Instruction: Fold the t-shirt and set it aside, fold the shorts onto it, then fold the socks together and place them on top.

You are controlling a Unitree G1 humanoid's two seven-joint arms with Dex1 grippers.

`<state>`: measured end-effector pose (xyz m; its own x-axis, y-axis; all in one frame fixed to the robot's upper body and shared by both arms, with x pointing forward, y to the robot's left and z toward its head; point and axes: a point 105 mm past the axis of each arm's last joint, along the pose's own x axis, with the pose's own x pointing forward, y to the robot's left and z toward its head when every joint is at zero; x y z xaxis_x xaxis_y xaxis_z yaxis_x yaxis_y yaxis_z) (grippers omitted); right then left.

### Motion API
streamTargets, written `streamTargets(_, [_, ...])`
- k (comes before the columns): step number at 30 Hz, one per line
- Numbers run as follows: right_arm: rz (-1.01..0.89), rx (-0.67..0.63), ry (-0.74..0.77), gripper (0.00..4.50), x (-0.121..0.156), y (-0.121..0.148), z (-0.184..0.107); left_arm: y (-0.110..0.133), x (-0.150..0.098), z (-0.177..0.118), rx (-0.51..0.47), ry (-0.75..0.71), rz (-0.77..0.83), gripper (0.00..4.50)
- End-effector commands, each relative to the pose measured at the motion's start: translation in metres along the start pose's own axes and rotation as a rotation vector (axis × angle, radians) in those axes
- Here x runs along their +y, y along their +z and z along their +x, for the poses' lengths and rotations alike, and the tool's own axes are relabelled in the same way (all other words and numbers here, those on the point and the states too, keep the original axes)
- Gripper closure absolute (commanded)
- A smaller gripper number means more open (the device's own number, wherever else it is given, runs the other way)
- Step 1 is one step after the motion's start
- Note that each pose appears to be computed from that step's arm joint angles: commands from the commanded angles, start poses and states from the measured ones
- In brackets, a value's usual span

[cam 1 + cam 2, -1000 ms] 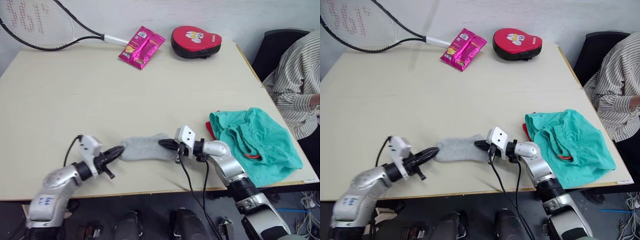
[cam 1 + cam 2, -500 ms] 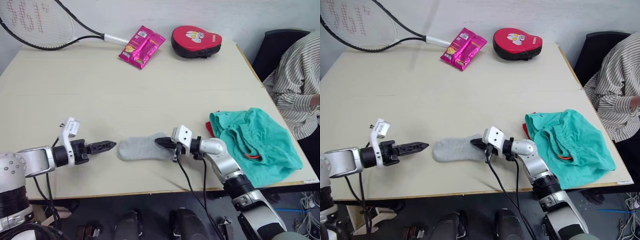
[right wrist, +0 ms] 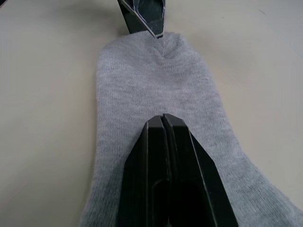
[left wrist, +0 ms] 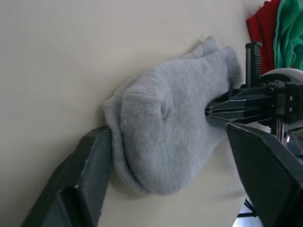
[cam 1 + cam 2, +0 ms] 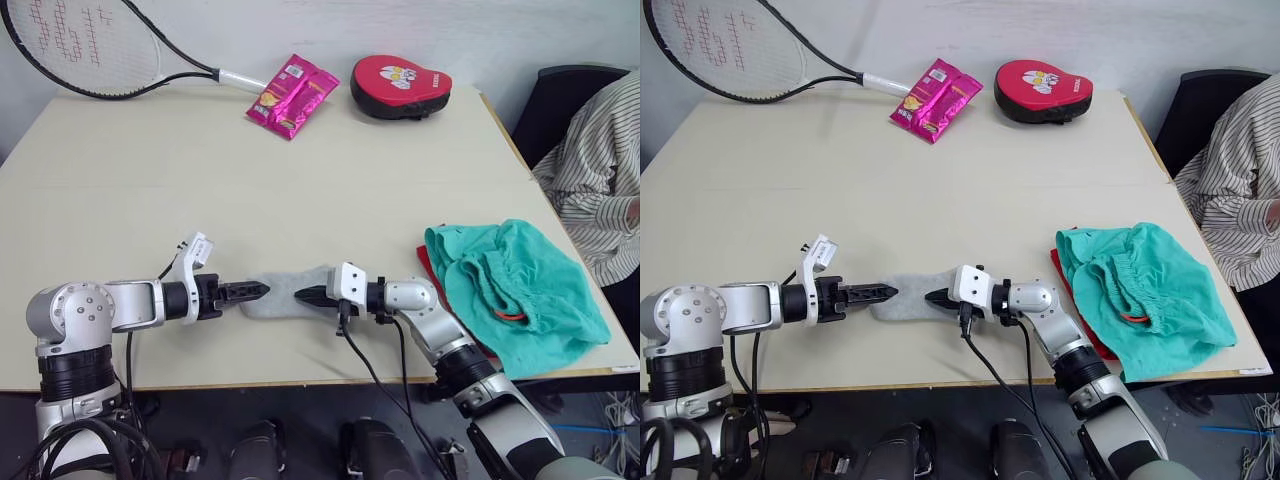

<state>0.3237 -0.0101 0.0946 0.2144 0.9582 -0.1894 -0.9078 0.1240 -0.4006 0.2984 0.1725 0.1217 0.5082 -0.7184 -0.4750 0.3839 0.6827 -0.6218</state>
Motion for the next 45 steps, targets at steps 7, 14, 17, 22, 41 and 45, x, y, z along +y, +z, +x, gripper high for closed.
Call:
streamTargets(7, [0.057,0.045,0.007,4.50,0.008,-0.016,-0.006,0.033,-0.046,0.007,-0.046,-0.107,0.167,4.02])
streamTargets(14, [0.092,0.069,-0.029,4.50,0.004,-0.020,-0.011,0.033,-0.096,0.005,0.087,-0.273,0.382,4.48])
streamTargets(17, [0.102,0.076,-0.062,4.50,0.001,-0.019,-0.011,0.034,-0.102,0.022,0.116,-0.284,0.420,4.48])
streamTargets(22, [0.124,0.072,-0.120,4.50,-0.004,-0.016,-0.016,0.024,-0.094,0.060,0.157,-0.283,0.423,4.48])
streamTargets(41, [0.225,0.140,-0.282,4.50,-0.007,0.004,-0.106,0.027,-0.097,0.060,-0.145,-0.505,0.787,0.05])
streamTargets(45, [0.213,0.115,-0.313,4.50,-0.011,0.009,-0.125,0.029,-0.094,0.049,-0.201,-0.548,0.827,0.05])
